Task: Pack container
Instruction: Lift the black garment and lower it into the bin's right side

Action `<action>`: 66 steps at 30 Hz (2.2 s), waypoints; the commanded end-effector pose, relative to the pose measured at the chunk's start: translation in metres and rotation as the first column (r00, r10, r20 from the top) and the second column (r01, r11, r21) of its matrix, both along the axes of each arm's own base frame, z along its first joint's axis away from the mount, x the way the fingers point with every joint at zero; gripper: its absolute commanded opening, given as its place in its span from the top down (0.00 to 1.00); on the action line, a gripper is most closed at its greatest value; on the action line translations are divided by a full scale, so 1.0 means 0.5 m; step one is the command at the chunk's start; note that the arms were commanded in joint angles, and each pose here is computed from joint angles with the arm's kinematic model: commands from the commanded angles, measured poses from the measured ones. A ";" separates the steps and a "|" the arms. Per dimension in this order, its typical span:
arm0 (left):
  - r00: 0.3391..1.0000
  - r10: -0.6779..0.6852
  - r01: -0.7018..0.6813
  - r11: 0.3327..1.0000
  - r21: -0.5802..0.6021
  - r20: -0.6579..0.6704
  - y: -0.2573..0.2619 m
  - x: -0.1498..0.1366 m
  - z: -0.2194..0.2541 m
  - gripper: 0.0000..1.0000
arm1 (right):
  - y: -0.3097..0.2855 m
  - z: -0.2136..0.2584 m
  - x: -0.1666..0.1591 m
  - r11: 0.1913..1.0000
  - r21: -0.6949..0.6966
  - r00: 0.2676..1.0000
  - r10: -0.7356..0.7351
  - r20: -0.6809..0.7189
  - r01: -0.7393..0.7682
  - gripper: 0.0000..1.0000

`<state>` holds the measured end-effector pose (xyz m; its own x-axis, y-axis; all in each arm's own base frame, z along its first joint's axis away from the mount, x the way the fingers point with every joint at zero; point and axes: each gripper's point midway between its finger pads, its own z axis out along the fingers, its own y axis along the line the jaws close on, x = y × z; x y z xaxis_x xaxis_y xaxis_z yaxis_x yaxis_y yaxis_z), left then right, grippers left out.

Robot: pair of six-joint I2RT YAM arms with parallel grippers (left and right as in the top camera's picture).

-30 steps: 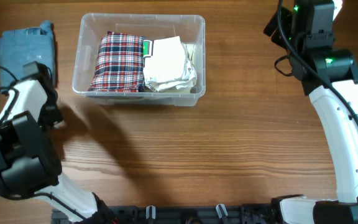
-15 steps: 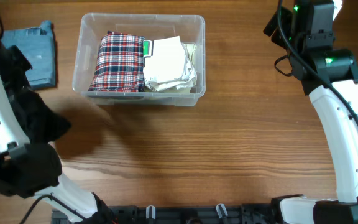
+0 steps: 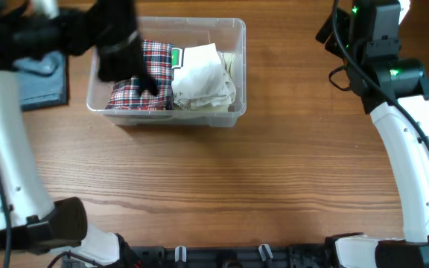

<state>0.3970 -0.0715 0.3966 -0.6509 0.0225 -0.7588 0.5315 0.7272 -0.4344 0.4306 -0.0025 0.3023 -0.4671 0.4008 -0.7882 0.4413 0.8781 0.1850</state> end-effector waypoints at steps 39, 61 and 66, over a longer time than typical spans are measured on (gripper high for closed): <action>0.696 -0.208 -0.064 0.935 -0.348 -0.688 -0.327 0.145 -0.328 0.96 | -0.003 -0.008 0.002 1.000 -0.005 1.000 -0.016 -0.007 0.016 0.00; 0.650 0.545 -0.253 0.812 0.525 -0.530 0.046 0.171 -0.552 0.32 | -0.003 -0.008 0.002 1.000 -0.005 1.000 -0.017 -0.007 0.017 0.00; 0.641 0.609 -0.263 0.746 0.612 -0.467 0.077 0.170 -0.556 0.41 | -0.003 -0.008 0.002 1.000 -0.005 1.000 -0.017 -0.007 0.017 0.00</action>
